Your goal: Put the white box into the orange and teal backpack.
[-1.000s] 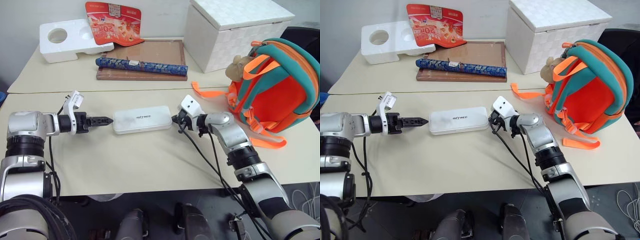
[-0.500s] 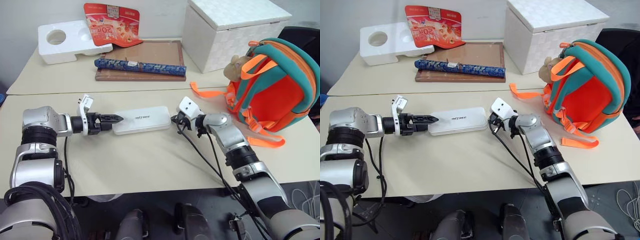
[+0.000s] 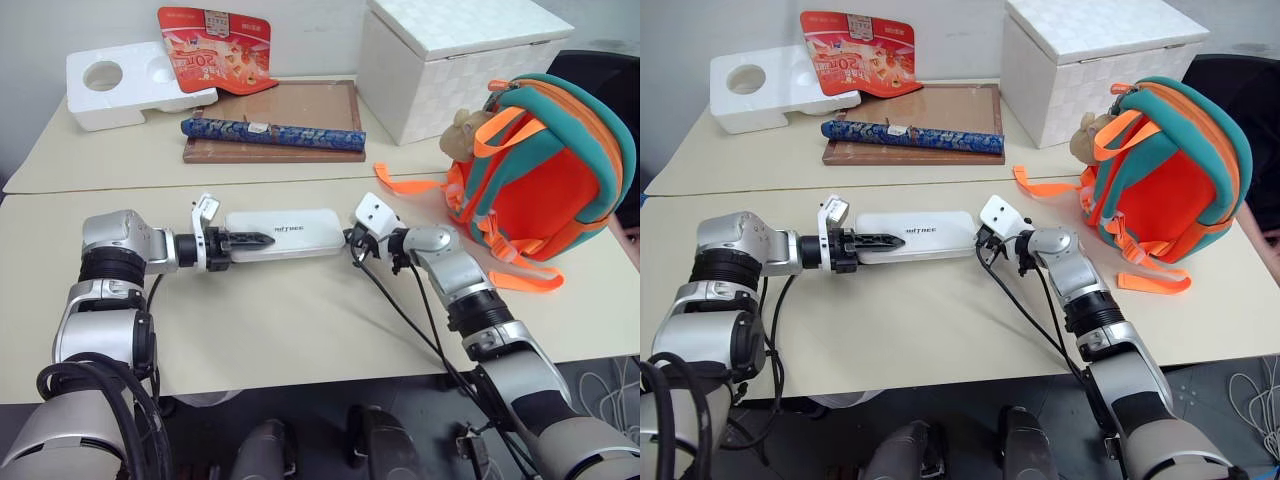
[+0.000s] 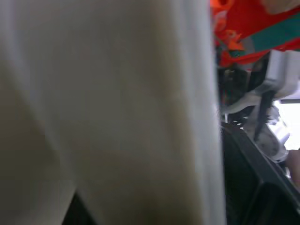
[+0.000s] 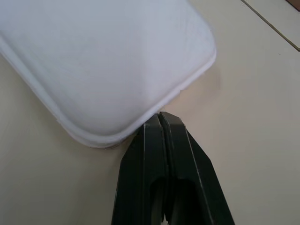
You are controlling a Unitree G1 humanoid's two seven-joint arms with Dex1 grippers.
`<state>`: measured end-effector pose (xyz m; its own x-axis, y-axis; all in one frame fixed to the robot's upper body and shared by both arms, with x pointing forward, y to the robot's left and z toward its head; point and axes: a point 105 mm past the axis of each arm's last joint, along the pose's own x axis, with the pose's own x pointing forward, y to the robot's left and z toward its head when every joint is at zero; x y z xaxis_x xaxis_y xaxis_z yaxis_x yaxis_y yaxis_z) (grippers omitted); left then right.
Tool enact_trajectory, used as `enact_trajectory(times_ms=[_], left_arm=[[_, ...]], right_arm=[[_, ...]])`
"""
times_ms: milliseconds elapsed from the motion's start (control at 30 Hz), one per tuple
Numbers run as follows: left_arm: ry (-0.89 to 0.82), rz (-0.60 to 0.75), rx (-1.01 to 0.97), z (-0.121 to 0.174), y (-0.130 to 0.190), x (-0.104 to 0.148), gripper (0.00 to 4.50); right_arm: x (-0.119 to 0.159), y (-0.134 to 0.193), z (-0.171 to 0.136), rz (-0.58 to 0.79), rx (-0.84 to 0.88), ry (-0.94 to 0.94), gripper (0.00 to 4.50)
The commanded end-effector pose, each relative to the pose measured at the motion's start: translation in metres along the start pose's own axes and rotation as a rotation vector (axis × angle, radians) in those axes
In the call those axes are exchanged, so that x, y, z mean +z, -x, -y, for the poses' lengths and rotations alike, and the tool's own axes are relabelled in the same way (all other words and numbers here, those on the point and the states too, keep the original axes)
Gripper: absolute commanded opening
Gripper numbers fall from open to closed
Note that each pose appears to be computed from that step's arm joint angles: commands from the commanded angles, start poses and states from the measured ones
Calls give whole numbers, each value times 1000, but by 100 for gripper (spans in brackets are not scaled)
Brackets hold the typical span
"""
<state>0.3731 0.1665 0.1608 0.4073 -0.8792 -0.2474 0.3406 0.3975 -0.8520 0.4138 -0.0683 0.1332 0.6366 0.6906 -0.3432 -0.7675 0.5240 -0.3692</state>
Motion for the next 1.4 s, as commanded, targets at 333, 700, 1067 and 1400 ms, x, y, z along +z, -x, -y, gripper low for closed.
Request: enact_trajectory(times_ms=[333,700,1067,1400], left_arm=[[-88,58,-157,49,22,17,141],[-319,153,-385,122,24,12,141],[-440,161,-414,149,19,7,141],[-497,229,-360,150,23,15,141]], right_arm=[[5,39,8,56,-86,13,0],[1,195,38,116,-497,-373,282],[2,177,97,260,-716,-593,449],[6,153,123,364,-705,-532,327]])
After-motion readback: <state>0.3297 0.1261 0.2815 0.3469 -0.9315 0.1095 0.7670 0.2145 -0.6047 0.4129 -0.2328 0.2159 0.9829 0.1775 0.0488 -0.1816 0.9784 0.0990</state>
